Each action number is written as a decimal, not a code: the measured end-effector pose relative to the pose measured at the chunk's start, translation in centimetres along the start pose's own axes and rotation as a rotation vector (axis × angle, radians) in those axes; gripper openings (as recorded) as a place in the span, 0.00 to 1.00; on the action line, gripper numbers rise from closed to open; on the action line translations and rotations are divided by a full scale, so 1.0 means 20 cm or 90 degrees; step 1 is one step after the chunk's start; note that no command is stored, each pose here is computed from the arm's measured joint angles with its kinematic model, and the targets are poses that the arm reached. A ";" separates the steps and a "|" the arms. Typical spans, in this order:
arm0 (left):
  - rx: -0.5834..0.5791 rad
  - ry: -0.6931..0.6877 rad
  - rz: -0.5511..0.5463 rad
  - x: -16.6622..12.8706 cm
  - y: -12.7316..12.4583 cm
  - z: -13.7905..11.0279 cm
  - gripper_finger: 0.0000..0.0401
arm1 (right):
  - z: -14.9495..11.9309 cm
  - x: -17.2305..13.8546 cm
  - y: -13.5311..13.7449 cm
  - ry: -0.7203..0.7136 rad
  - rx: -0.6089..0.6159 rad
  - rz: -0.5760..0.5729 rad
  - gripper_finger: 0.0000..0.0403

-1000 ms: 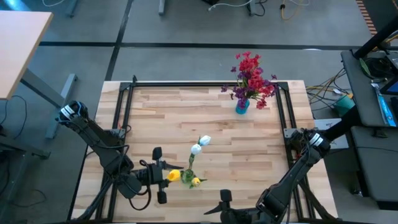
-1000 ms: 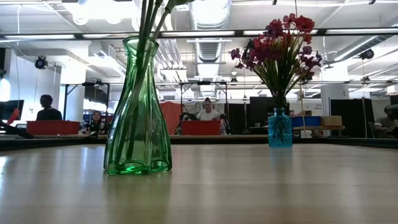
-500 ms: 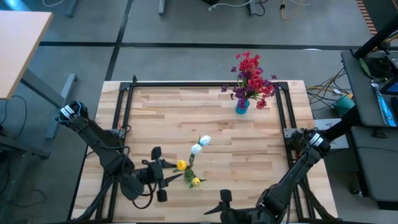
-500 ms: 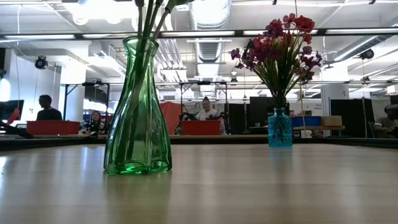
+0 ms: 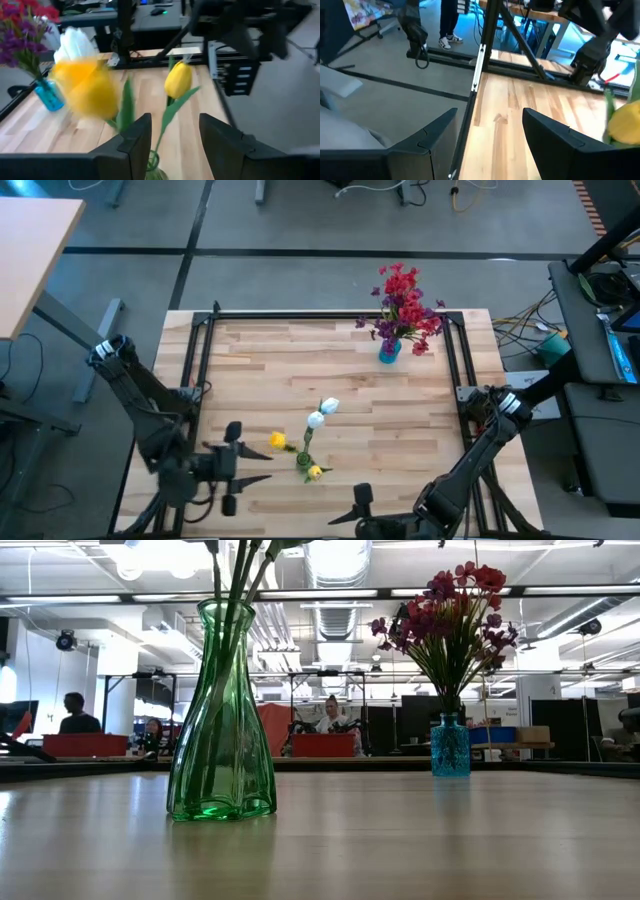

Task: Sort flowers into vase by color
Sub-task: Return to Home Position

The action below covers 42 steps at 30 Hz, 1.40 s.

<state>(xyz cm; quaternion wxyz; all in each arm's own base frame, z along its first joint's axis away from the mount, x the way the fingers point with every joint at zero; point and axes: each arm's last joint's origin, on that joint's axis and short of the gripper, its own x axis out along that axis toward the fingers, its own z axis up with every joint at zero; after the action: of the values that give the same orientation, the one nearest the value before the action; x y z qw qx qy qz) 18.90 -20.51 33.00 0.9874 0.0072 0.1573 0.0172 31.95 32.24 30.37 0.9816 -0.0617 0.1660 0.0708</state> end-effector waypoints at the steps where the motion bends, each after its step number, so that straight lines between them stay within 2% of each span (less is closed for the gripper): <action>1: 0.001 -0.001 -0.009 -0.03 0.00 0.02 0.38 | 0.02 -0.01 -0.01 -0.005 -0.005 0.001 0.53; 5: 0.020 0.013 -0.031 -0.14 0.02 0.07 0.38 | 0.08 -0.08 -0.05 -0.018 -0.048 0.004 0.53; 9: 0.020 0.023 -0.016 -0.23 0.04 0.09 0.38 | 0.12 -0.17 -0.08 -0.027 -0.074 0.009 0.53; 16: 0.041 0.011 0.020 -0.34 0.04 0.03 0.38 | 0.12 -0.35 -0.20 -0.038 -0.080 0.002 0.53; 20: 0.071 0.026 0.013 -0.35 0.02 -0.09 0.38 | 0.04 -0.44 -0.29 -0.045 -0.063 -0.001 0.53; 25: 0.168 0.074 -0.098 -0.36 -0.05 -0.24 0.36 | -0.12 -0.56 -0.42 -0.050 -0.067 0.001 0.53; 27: 0.184 0.074 -0.114 -0.37 -0.05 -0.27 0.33 | -0.17 -0.63 -0.48 -0.067 -0.054 0.002 0.53; 34: 0.174 0.043 -0.036 -0.34 0.09 -0.32 0.15 | -0.36 -0.80 -0.72 -0.161 -0.034 -0.020 0.53; 38: 0.141 0.021 -0.038 -0.32 0.19 -0.38 0.02 | -0.45 -0.84 -0.85 -0.217 -0.019 -0.032 0.53; 42: 0.102 -0.050 -0.070 -0.29 0.28 -0.44 0.02 | -0.49 -0.85 -0.99 -0.265 0.008 -0.013 0.53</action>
<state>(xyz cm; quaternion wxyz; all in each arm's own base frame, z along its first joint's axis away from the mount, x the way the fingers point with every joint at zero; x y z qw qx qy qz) 10.39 -15.13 26.49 0.9885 0.0784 0.1196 -0.0498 16.01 9.43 28.83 0.9958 -0.0411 -0.0407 0.0711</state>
